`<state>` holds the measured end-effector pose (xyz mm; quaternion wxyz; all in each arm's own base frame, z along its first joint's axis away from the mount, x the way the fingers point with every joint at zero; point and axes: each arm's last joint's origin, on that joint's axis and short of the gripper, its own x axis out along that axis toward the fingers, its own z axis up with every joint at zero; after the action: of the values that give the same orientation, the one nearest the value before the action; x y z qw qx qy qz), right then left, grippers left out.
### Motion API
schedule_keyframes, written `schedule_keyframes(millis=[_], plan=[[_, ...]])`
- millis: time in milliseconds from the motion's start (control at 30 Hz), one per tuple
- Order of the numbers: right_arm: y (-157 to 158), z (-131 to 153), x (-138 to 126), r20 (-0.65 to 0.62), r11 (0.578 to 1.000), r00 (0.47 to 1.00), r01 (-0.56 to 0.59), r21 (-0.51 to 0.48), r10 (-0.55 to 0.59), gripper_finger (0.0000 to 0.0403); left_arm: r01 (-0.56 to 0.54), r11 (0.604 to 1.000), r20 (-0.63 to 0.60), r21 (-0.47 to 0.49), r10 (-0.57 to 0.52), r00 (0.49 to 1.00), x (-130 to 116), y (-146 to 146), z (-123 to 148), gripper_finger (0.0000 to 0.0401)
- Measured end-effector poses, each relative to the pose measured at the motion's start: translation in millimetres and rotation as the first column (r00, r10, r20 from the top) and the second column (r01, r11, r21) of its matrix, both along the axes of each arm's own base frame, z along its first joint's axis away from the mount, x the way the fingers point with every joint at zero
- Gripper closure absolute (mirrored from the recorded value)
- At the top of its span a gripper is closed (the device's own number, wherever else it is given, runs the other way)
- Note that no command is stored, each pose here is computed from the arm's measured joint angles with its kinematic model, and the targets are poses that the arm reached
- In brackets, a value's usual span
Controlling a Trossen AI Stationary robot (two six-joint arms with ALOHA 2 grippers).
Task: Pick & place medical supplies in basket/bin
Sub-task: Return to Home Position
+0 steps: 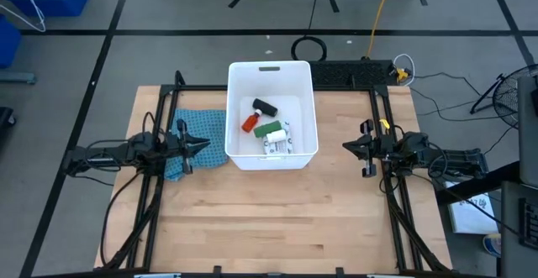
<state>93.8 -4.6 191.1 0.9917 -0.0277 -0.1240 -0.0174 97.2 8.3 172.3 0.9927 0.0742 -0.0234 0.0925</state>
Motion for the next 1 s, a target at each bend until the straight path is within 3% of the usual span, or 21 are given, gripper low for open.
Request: schedule_keyframes(millis=[1000], plan=[[0.0, 0.0, 0.0, 0.000, 1.000, 1.000, 0.000, 0.000, 0.000, 0.0403, -0.001, 1.000, 0.000, 0.000, 0.001, 1.000, 0.0, 0.0, 0.0, 0.0354]])
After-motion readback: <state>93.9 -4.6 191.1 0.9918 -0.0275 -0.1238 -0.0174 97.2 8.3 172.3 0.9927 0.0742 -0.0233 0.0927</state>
